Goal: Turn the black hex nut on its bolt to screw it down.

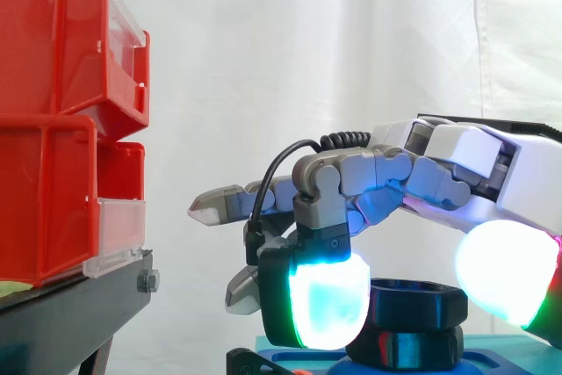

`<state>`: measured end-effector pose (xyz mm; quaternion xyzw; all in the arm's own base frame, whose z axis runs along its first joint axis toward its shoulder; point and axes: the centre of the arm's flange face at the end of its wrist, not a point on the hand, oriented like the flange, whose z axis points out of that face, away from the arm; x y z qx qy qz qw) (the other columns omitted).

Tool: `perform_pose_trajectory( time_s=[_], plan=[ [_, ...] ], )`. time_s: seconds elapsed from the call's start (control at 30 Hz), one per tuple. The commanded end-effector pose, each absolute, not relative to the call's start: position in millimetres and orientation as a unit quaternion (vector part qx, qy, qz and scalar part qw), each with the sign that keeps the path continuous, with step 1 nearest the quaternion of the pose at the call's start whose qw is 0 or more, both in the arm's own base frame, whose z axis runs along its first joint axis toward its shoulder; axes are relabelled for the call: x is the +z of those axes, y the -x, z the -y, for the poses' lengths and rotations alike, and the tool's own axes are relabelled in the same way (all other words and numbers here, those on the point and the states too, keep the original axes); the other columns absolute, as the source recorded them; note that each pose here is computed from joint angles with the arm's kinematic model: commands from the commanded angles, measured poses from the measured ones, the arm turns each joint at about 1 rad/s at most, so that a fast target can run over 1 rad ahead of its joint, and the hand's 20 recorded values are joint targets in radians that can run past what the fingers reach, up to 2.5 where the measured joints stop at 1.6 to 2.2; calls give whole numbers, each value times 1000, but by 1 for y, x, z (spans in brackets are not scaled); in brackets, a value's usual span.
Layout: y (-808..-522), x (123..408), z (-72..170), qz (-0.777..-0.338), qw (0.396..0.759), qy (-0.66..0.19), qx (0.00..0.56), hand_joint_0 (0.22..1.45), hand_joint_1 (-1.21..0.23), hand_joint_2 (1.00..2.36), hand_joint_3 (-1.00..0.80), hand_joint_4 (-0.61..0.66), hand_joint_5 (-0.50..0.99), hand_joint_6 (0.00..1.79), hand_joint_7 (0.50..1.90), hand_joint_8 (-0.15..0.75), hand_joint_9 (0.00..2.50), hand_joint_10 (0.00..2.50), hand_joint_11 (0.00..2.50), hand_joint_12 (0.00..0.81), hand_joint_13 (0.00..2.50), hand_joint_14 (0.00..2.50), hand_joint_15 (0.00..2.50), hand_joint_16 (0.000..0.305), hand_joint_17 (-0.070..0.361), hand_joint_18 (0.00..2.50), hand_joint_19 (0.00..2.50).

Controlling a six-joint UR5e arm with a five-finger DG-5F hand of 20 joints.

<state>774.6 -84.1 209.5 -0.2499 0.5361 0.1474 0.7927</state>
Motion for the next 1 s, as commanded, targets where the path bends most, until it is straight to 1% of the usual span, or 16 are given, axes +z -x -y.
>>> perform_pose_trajectory(
  time_s=[0.0, 0.37, 0.9, 0.97],
  plan=[
    [-774, 208, 82, -534, 793, 251, 148, 473, -69, 1000, -500, 165, -17, 501, 1594, 197, 862, 0, 15, 340, 520, 0, 0, 51, 114, 590, 570],
    [-775, 210, 86, -530, 797, 250, 145, 473, -72, 1000, -500, 164, -18, 501, 1589, 194, 856, 0, 18, 340, 519, 0, 0, 50, 113, 588, 570],
    [-773, 211, 106, -527, 802, 247, 133, 474, -74, 1000, -500, 160, -17, 501, 1595, 208, 863, 0, 25, 339, 522, 0, 0, 51, 114, 594, 569],
    [-772, 212, 114, -526, 804, 245, 129, 474, -75, 1000, -500, 160, -17, 501, 1596, 209, 867, 0, 32, 339, 523, 0, 0, 51, 114, 596, 561]
  ],
)
